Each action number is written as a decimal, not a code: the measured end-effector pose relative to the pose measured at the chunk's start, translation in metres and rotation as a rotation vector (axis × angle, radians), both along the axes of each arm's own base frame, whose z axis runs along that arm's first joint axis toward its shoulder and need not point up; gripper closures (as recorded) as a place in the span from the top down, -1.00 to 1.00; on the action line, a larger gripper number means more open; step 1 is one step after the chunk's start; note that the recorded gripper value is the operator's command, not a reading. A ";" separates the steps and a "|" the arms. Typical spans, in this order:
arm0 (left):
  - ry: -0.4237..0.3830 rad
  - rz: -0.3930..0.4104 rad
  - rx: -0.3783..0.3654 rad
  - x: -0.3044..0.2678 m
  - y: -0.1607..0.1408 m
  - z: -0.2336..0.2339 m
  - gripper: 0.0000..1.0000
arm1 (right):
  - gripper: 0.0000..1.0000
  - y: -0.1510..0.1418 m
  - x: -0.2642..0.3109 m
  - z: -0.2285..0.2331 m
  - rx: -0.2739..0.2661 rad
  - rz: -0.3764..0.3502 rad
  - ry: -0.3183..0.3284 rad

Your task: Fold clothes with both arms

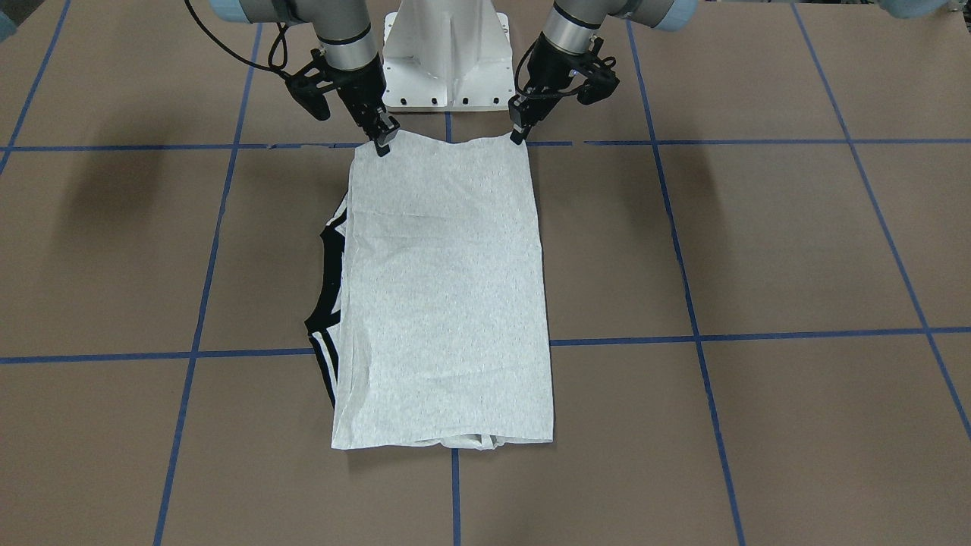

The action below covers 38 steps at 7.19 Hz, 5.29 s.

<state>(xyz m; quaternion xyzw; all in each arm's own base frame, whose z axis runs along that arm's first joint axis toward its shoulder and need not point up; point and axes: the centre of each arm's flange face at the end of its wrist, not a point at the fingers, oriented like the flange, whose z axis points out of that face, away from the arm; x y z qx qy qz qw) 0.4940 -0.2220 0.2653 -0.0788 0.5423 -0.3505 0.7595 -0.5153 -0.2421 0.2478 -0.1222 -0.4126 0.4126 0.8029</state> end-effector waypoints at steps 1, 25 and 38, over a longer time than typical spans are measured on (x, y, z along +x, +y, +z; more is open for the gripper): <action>0.010 0.015 -0.012 -0.006 0.013 -0.001 -1.00 | -1.00 0.012 0.004 -0.004 -0.006 -0.012 -0.016; -0.300 -0.078 0.622 -0.076 -0.373 0.024 1.00 | 1.00 -0.443 0.136 0.070 0.312 -0.127 0.146; -0.645 0.602 0.869 -0.544 -0.382 0.291 1.00 | 1.00 -0.373 0.547 0.372 0.568 -0.618 0.159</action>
